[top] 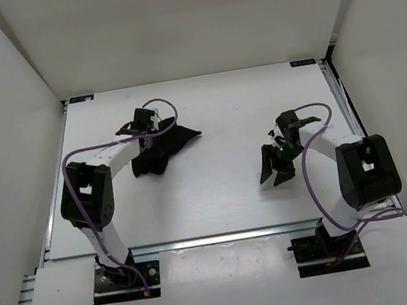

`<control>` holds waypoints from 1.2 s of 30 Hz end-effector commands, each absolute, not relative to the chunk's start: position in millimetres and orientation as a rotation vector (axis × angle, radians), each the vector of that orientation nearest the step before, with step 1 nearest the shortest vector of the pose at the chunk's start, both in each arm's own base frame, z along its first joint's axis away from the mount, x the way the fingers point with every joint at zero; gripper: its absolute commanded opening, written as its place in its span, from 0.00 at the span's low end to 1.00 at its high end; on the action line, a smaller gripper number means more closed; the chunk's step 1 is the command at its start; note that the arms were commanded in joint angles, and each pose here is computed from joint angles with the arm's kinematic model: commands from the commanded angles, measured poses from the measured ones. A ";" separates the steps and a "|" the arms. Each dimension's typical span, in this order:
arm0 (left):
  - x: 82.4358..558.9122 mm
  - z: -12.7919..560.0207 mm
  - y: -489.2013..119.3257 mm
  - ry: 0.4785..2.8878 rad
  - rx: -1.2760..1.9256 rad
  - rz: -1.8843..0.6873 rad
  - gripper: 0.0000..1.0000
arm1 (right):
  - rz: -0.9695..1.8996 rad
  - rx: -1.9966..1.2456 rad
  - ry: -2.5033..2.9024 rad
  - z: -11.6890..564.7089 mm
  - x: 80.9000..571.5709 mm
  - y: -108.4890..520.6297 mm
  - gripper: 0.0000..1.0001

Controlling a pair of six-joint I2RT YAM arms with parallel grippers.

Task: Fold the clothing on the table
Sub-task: Flatten the skirt out

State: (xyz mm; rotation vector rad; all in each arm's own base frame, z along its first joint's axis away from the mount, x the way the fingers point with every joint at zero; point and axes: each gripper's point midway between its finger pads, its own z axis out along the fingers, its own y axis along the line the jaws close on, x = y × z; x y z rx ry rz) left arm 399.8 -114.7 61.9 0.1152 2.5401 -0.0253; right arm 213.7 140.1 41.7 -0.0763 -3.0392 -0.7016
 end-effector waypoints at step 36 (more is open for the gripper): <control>363.9 129.8 -153.2 2.502 -0.068 -0.487 0.63 | -0.732 -0.082 -3.065 54.7 208.7 139.9 0.59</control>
